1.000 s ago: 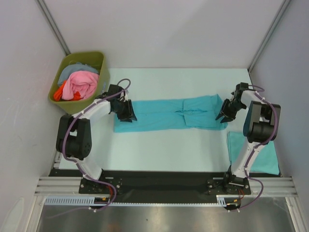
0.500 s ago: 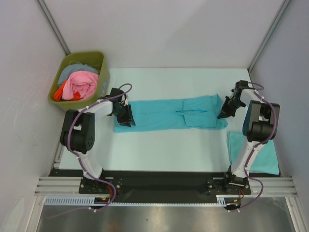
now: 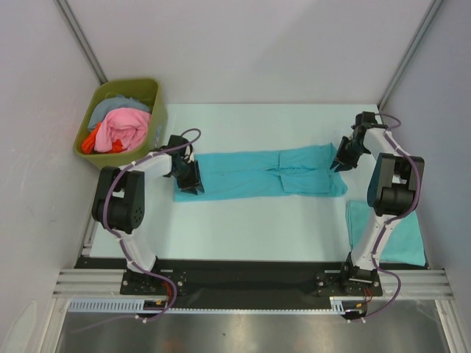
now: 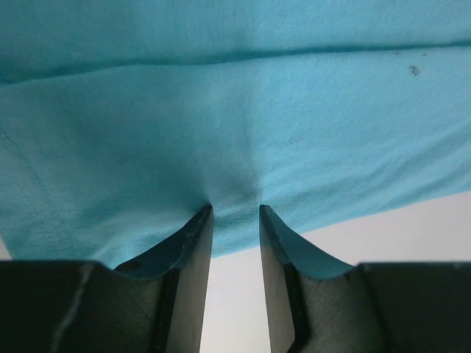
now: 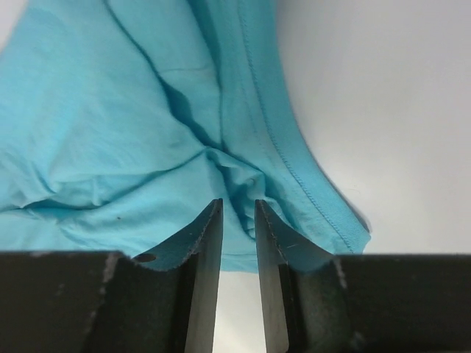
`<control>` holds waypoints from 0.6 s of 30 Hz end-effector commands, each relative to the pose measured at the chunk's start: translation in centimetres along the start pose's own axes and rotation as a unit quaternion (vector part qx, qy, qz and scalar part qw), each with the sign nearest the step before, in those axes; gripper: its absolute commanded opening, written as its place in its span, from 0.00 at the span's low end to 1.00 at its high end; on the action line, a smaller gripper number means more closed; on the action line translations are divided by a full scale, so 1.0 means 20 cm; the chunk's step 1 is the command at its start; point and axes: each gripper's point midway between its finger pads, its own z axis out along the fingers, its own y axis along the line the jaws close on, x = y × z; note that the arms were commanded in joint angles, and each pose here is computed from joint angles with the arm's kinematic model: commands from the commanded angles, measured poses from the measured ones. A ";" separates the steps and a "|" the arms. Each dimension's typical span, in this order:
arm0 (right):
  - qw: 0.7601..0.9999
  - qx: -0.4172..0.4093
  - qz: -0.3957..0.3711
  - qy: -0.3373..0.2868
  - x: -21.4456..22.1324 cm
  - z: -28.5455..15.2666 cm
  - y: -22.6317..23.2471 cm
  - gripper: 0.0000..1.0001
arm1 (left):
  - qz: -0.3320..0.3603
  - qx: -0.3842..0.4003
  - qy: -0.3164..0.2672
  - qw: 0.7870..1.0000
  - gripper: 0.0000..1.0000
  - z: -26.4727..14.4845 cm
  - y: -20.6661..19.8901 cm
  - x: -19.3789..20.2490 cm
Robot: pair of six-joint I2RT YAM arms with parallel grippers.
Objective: Fold and stack the t-shirts
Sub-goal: Fold the tshirt
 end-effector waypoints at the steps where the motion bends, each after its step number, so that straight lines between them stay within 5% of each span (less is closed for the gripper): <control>1: 1.000 0.006 -0.001 -0.014 -0.06 -0.06 0.03 0.30 | 0.009 0.002 0.001 1.000 0.37 0.00 0.02 0.02; 18: 0.998 -0.054 0.008 0.023 0.00 0.14 0.17 0.31 | 0.002 -0.012 0.001 1.000 0.37 0.01 0.06 0.04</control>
